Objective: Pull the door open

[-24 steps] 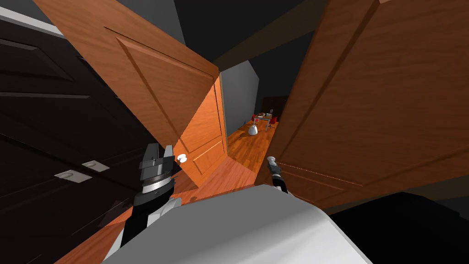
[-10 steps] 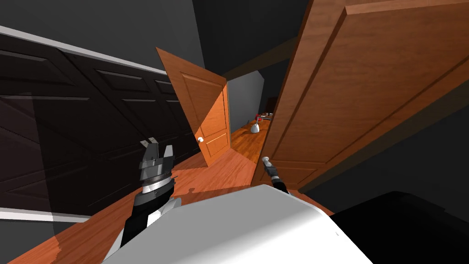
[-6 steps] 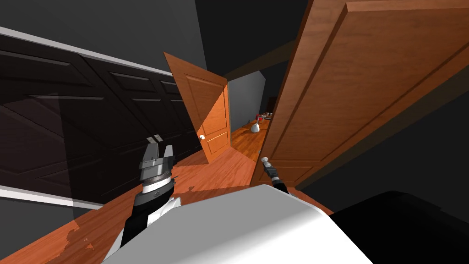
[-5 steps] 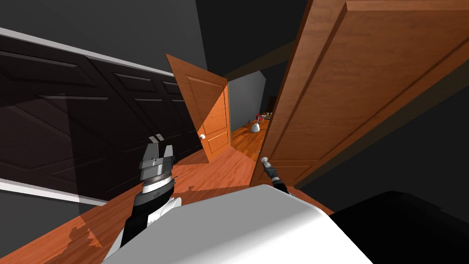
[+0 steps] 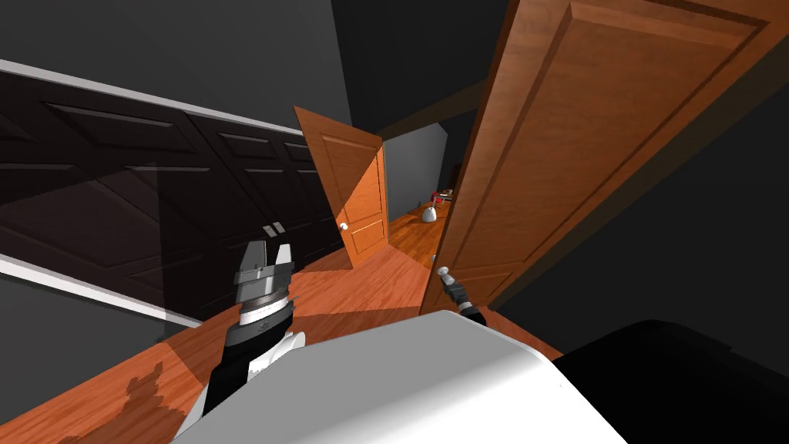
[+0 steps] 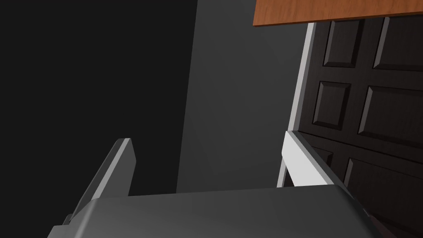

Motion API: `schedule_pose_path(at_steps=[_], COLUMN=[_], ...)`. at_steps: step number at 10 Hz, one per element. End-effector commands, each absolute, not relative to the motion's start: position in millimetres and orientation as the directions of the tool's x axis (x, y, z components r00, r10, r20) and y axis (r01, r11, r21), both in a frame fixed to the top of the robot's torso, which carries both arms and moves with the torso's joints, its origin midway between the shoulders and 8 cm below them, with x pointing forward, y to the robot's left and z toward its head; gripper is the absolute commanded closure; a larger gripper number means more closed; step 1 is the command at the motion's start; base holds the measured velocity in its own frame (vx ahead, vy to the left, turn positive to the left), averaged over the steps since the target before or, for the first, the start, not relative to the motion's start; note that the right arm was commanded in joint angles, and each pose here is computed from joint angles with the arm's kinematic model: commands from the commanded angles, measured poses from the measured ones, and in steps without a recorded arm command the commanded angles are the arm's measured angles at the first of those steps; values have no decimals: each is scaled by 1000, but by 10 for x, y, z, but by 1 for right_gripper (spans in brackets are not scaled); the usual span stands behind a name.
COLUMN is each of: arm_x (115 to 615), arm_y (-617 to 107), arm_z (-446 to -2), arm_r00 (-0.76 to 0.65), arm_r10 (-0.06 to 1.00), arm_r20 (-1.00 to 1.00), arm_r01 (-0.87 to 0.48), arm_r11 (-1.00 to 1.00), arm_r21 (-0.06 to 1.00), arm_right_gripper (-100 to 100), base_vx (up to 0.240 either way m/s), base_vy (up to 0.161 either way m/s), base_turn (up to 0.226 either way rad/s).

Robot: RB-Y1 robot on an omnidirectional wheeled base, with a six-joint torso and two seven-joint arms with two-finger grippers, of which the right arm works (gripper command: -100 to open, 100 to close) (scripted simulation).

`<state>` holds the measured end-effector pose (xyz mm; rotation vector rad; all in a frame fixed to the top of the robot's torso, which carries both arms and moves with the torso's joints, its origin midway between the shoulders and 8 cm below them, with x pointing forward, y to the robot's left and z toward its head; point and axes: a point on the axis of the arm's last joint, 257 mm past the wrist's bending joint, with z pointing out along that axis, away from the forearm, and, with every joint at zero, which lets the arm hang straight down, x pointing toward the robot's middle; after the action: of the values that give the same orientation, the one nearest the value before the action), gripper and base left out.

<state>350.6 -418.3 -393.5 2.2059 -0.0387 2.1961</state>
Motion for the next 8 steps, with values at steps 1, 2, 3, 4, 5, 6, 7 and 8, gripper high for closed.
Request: schedule_pose_path(at_steps=[1,2,3,4,5,6,7,8], arm_x=[3506,3434,3418,3382,3343,3302,3261,3222], arm_y=[-4183,-4169,-4169,-4167,-4166,-4163,-4161,-4158], arm_z=[-3935,-3944,-3943,-3940,-3937,-3934,-3930,-3927], arm_r00=[4,6,5,4,3,2,2,1], arm_r10=[3,2,2,2,2,2,2,2], arm_r20=[1000,1000,1000,1000,1000,1000,1000,1000], arm_r01=[-38,-21,-18,-9,0,9,19,28], arm_r11=[-999,-1000,-1000,-1000,-1000,-1000,-1000,-1000], arm_r21=[3,2,2,2,2,2,2,2], arm_right_gripper=[100,100,100,100,100,100,100,100], base_vx=[-77,-139,-182,-190,-197,-214,-178,-195], base_vy=[-15,-41,-56,-71,-55,-58,-76,-85], base_turn=[9,122,131,135,126,159,139,134])
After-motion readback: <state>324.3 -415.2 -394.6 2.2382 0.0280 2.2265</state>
